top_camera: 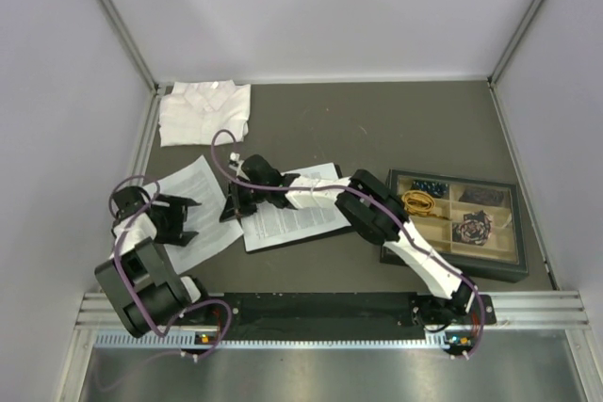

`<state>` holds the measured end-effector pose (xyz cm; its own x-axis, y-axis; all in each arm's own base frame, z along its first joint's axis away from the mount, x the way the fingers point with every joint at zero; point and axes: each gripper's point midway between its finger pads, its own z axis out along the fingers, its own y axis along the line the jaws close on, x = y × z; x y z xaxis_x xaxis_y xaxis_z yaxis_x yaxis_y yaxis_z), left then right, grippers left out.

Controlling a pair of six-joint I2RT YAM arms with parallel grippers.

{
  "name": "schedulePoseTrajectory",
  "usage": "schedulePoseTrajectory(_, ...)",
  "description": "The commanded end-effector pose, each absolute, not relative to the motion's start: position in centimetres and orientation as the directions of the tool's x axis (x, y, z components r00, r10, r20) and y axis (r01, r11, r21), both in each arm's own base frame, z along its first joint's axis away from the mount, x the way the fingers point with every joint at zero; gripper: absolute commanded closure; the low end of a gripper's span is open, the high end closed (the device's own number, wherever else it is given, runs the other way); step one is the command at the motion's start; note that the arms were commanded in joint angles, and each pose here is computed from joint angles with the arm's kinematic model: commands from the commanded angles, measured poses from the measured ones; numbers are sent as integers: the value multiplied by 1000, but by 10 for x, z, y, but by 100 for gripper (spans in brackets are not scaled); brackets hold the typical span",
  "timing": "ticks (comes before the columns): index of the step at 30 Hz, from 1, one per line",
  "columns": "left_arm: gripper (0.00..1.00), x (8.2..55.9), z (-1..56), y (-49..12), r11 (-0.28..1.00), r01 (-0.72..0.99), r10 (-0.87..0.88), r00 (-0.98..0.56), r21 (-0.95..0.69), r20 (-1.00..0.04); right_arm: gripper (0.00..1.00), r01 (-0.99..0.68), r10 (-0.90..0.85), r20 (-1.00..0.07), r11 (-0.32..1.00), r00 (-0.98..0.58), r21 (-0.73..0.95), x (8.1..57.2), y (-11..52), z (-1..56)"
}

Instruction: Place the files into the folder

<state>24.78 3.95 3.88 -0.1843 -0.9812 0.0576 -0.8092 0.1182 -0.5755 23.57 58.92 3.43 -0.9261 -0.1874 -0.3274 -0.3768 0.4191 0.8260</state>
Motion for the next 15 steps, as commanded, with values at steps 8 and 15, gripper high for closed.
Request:
schedulePoseTrajectory(8,16,294,157,17,605,-482,-795,-397,-634,-458,100,-801,-532,-600,373,-598,468,243,527,106)
schedulePoseTrajectory(15,14,294,186,-19,696,-313,-707,-453,-646,-543,100,-932,-791,-498,263,-356,248,238,423,95)
